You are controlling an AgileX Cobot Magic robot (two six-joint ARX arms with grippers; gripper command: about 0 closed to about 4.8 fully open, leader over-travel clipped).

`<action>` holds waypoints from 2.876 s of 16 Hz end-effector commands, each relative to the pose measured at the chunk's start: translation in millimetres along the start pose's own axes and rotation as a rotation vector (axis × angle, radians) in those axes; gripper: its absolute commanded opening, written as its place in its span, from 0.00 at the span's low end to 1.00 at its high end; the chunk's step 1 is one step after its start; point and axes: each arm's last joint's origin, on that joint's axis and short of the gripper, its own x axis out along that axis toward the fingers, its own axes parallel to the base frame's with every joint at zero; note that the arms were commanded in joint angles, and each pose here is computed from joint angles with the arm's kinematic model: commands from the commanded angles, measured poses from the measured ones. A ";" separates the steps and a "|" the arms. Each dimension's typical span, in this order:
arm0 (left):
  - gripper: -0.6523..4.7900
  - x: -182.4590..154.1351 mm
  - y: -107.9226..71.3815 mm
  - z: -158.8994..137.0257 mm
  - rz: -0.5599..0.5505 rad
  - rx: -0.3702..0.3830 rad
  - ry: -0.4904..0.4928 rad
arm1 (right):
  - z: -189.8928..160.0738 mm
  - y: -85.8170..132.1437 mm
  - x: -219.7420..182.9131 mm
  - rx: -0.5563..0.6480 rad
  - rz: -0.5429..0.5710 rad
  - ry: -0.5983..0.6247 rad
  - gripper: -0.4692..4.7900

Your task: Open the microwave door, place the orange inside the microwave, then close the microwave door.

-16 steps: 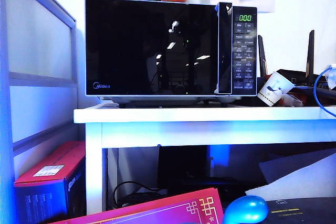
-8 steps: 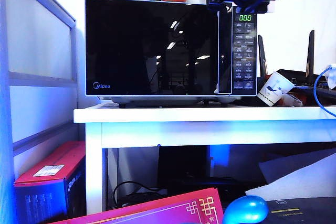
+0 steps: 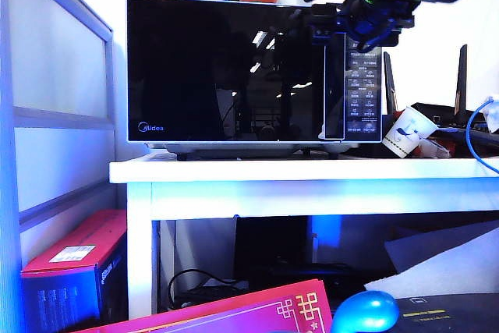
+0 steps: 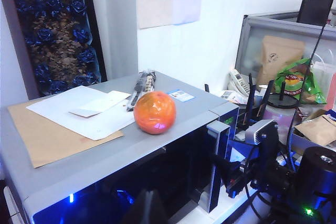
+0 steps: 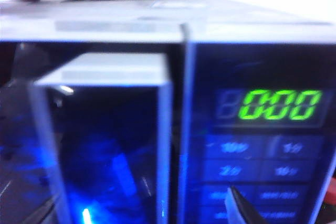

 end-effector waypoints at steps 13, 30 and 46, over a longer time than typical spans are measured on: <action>0.11 144.2 54.2 -74.4 0.021 0.053 -0.103 | -0.6 1.3 4.0 0.005 0.113 -0.053 0.78; 0.11 152.0 56.3 -82.0 -0.006 0.053 -0.100 | 21.5 2.4 -9.2 -0.002 0.122 -0.025 0.34; 0.11 152.0 56.4 -82.0 -0.003 0.053 -0.100 | 41.3 10.2 -26.0 -0.003 0.488 0.005 0.69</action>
